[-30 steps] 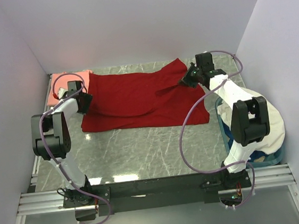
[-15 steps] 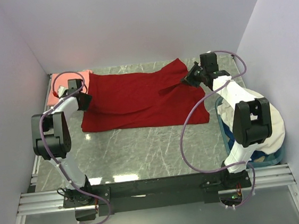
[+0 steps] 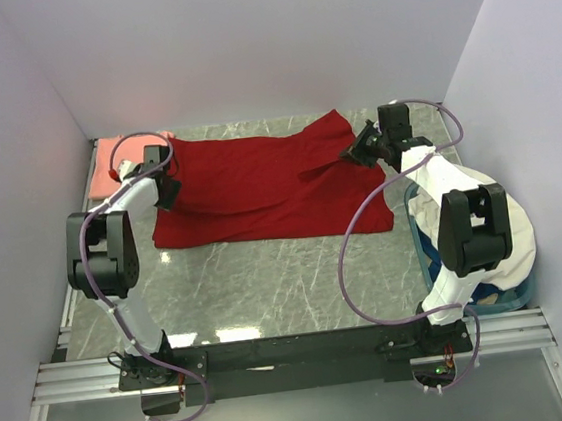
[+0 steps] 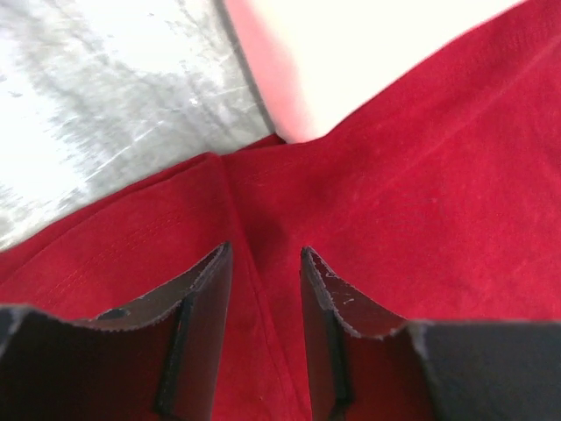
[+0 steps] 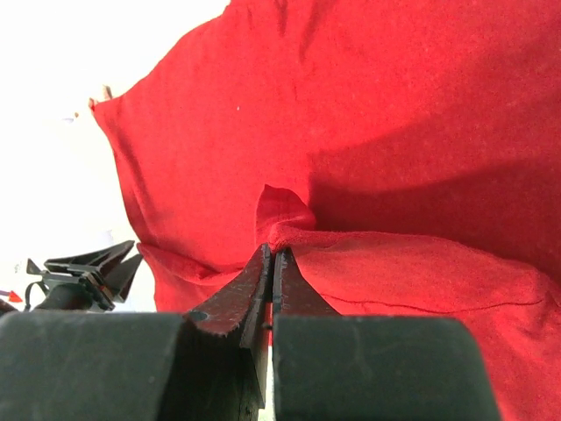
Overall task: Fold and stack the t-shirts
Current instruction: Fold the tshirt
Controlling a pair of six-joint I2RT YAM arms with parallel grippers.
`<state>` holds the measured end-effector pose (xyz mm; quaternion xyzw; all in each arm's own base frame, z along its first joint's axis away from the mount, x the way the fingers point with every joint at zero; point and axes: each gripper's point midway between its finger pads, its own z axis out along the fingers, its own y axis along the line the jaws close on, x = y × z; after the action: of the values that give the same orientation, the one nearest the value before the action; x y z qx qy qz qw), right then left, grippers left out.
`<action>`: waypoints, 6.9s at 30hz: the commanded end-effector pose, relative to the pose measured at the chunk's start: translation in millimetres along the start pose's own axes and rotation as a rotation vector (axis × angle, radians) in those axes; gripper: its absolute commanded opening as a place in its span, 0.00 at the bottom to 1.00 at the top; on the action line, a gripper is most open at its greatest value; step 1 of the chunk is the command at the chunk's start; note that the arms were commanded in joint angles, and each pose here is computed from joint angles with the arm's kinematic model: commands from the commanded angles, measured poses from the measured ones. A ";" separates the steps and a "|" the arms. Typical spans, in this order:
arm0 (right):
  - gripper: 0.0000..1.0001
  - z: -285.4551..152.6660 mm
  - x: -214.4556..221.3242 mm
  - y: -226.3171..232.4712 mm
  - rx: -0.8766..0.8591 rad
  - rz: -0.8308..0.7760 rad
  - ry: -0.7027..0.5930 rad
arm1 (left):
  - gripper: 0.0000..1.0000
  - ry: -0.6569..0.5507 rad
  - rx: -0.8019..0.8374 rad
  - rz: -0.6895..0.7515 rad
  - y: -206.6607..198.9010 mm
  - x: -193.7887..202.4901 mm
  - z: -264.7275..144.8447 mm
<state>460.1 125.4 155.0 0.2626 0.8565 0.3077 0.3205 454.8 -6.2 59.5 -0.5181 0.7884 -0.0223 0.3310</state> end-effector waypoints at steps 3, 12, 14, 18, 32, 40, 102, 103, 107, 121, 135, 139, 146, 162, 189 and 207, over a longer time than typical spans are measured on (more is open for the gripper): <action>0.00 -13.7 -12.2 19.9 -0.076 -0.014 -0.044 | 0.43 -0.086 -0.095 -0.052 0.7 -20.7 -6.9; 0.00 -6.8 -9.3 17.3 -0.079 -0.008 -0.021 | 0.43 -0.079 -0.169 -0.062 11.0 -14.5 4.7; 0.00 -5.3 -10.1 16.0 -0.079 -0.007 -0.020 | 0.44 -0.078 -0.172 -0.061 10.9 -14.0 6.0; 0.00 -3.0 -8.9 13.9 -0.078 -0.006 -0.013 | 0.44 -0.074 -0.188 -0.056 8.7 -12.9 11.9; 0.00 -2.4 -7.3 8.4 -0.084 0.002 0.000 | 0.27 -0.054 -0.194 -0.036 8.8 -7.8 15.8; 0.00 -5.4 -8.0 9.4 -0.089 0.002 -0.002 | 0.24 -0.047 -0.196 -0.029 9.0 -6.8 17.2; 0.00 -14.4 -6.6 2.2 -0.109 0.017 0.000 | 0.01 -0.046 -0.190 0.004 1.2 -15.9 5.3; 0.00 -14.8 -6.2 2.2 -0.110 0.015 0.001 | 0.01 -0.055 -0.184 0.001 0.5 -19.7 1.2; 0.00 -18.2 -8.3 3.2 -0.115 0.015 -0.007 | 0.01 -0.066 -0.166 -0.005 -2.0 -25.3 -7.7; 0.00 -29.5 -20.0 1.8 -0.136 0.020 -0.043 | 0.01 -0.067 -0.180 -0.009 6.6 -26.9 -7.0; 0.00 -28.7 -25.0 -12.8 -0.118 0.041 -0.050 | 0.01 -0.075 -0.157 -0.003 -7.2 -35.9 -3.6; 0.00 -27.1 -25.4 -17.8 -0.108 0.048 -0.049 | 0.01 -0.072 -0.147 0.002 -11.7 -36.8 0.6; 0.00 -23.5 -25.8 -23.7 -0.098 0.053 -0.045 | 0.01 -0.060 -0.132 0.018 -20.3 -35.4 9.2; 0.43 -23.5 -30.1 -40.4 0.012 0.012 -0.062 | 0.41 -0.042 0.061 0.025 -38.2 -46.1 -11.4; 0.42 -73.1 94.5 -136.7 0.261 -0.017 -0.087 | 0.54 -0.036 0.129 -0.117 95.6 -8.7 -38.9; 0.47 -61.0 106.2 -168.6 0.385 0.024 -0.048 | 0.43 0.004 0.160 -0.104 97.8 -3.9 -16.8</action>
<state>303.8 65.4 38.6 0.3241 0.8906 0.1536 0.2797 360.8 36.7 33.7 -0.5410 0.7571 -0.0933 0.3541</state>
